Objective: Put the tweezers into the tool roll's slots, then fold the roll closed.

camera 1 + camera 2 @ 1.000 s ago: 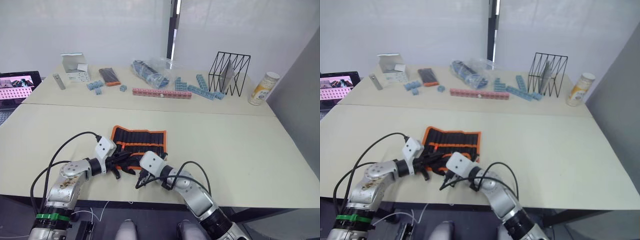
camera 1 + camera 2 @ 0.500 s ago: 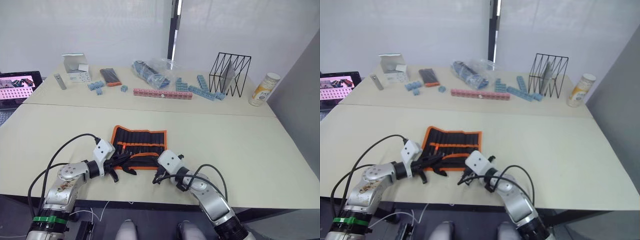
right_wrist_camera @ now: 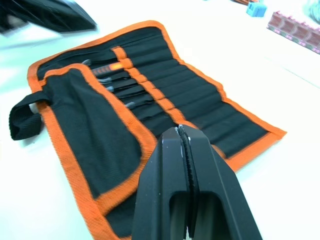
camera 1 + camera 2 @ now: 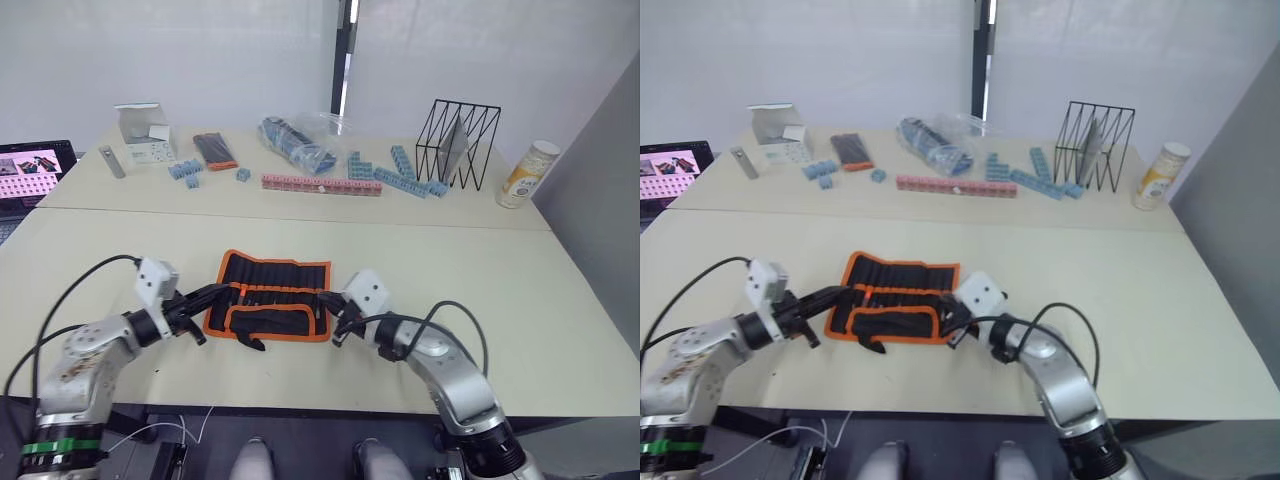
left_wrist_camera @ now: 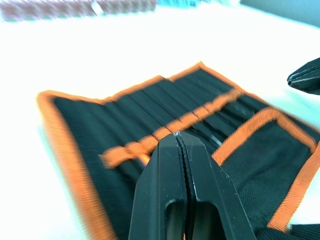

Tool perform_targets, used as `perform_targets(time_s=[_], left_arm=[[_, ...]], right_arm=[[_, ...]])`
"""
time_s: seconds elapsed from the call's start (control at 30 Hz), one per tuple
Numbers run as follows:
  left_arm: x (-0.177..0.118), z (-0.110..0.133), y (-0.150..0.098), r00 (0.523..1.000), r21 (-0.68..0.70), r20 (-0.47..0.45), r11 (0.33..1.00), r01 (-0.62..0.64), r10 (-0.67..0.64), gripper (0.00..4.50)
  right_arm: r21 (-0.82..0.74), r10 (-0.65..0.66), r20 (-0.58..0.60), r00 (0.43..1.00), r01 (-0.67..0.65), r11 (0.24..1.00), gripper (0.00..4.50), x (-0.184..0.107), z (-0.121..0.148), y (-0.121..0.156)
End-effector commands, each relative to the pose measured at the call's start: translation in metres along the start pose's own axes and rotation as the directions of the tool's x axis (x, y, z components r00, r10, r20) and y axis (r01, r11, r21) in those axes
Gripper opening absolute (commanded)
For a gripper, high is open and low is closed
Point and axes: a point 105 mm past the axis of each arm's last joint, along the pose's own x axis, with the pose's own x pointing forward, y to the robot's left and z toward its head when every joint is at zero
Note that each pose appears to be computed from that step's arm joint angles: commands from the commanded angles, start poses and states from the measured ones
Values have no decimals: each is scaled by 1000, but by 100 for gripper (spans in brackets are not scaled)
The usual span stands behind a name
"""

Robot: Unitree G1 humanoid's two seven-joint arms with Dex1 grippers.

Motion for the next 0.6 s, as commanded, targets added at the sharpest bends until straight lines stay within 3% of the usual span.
perform_targets(time_s=[0.03,0.33,0.37,0.57,0.6], left_arm=[[-23,16,8,999,-1,26,999,-37,37,0],[-57,34,-17,999,93,-20,995,41,-39,0],[-62,40,-20,998,120,-25,991,64,-61,0],[-82,48,-25,984,208,-60,962,176,-167,0],[-86,50,-23,980,213,-86,957,196,-181,26]], right_arm=[[63,-7,-35,999,9,998,115,-8,0,-11],[316,32,-211,977,37,948,429,-12,-30,-15],[361,47,-222,974,37,932,448,-10,-32,-13],[484,104,-244,964,28,875,448,1,-39,-11],[507,124,-249,960,20,861,450,4,-40,-7]])
